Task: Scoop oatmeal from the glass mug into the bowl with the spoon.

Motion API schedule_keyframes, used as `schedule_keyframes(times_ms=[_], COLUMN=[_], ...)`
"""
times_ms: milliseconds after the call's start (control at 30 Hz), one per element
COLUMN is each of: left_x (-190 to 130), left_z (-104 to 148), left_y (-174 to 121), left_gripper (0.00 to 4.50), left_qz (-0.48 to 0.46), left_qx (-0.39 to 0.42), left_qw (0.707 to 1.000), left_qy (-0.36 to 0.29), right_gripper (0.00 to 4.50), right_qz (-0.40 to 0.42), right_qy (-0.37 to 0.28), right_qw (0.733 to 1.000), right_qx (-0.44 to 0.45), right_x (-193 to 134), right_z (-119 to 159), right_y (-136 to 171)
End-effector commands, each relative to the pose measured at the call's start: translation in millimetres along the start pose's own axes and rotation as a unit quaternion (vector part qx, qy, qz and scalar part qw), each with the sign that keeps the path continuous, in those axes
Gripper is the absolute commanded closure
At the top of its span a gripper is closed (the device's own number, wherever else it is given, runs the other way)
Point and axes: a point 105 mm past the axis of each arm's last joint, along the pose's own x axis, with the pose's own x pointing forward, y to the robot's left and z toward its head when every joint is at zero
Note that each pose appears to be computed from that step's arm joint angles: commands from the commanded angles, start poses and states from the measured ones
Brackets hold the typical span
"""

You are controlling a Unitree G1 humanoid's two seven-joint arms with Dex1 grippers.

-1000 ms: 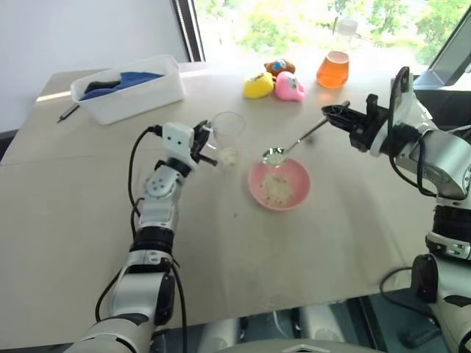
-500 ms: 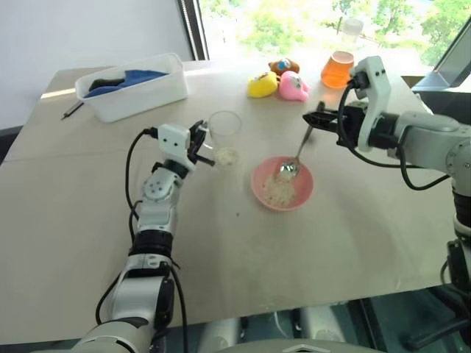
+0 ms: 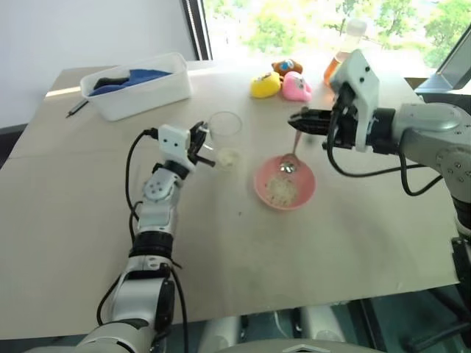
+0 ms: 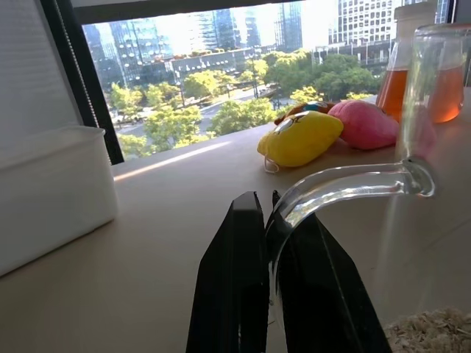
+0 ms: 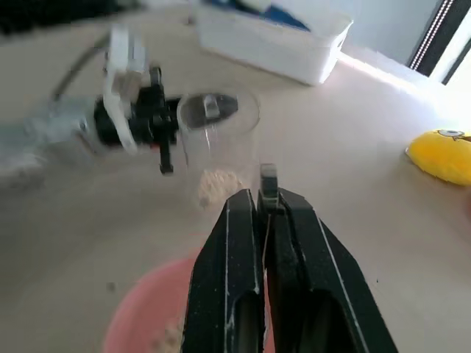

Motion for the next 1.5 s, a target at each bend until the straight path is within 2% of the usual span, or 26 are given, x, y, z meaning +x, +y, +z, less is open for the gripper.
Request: schedule_keyframes(times_ms=[33, 233, 333, 367, 433, 533, 633, 767, 867, 967, 1200, 1267, 1500], left_x=[3, 0, -1, -1, -2, -5, -10, -17, -22, -25, -31, -34, -54], left_z=[15, 12, 12, 12, 12, 11, 10, 8, 4, 2, -4, -4, -6], left_y=[0, -4, -6, -7, -8, -9, -9, -10, -7, -6, -5, -3, 2], left_gripper=[4.39, 4.39, 4.39, 4.39, 4.39, 4.39, 4.39, 4.39, 4.5, 4.5, 4.5, 4.5, 4.5], left_qz=[0.0, -0.002, -0.003, -0.003, 0.0, 0.004, 0.008, 0.009, 0.015, 0.018, 0.024, 0.031, 0.054], left_qx=[0.006, 0.0, -0.001, -0.001, -0.004, -0.006, -0.01, -0.015, -0.015, -0.013, -0.015, -0.017, -0.02], left_qw=[1.0, 1.0, 1.0, 1.0, 1.0, 1.0, 1.0, 1.0, 1.0, 1.0, 1.0, 0.999, 0.998], left_qy=[-0.031, -0.027, -0.028, -0.029, -0.03, -0.03, -0.027, -0.021, -0.011, -0.005, 0.007, 0.009, 0.022], right_gripper=[4.5, 4.5, 4.5, 4.5, 4.5, 4.5, 4.5, 4.5, 3.46, 2.06, 2.06, 2.06, 2.06], right_qz=[-0.042, -0.008, 0.008, 0.01, -0.007, -0.028, -0.036, -0.01, 0.007, 0.01, 0.008, -0.006, -0.077], right_qy=[-0.087, -0.176, -0.184, -0.181, -0.144, -0.117, -0.119, -0.114, -0.115, -0.126, -0.18, -0.193, -0.187], right_qw=[0.986, 0.948, 0.94, 0.94, 0.955, 0.962, 0.965, 0.971, 0.971, 0.969, 0.953, 0.947, 0.939], right_qx=[0.137, 0.264, 0.288, 0.29, 0.26, 0.244, 0.23, 0.211, 0.209, 0.213, 0.245, 0.258, 0.278], right_x=[-11, 7, 25, 30, 45, 59, 66, 75, 80, 80, 68, 61, 40], right_z=[31, 74, 83, 82, 61, 37, 32, 32, 33, 36, 56, 58, 34], right_y=[-27, -24, -15, -13, -10, -14, -17, -6, 2, 2, -6, -16, -48])
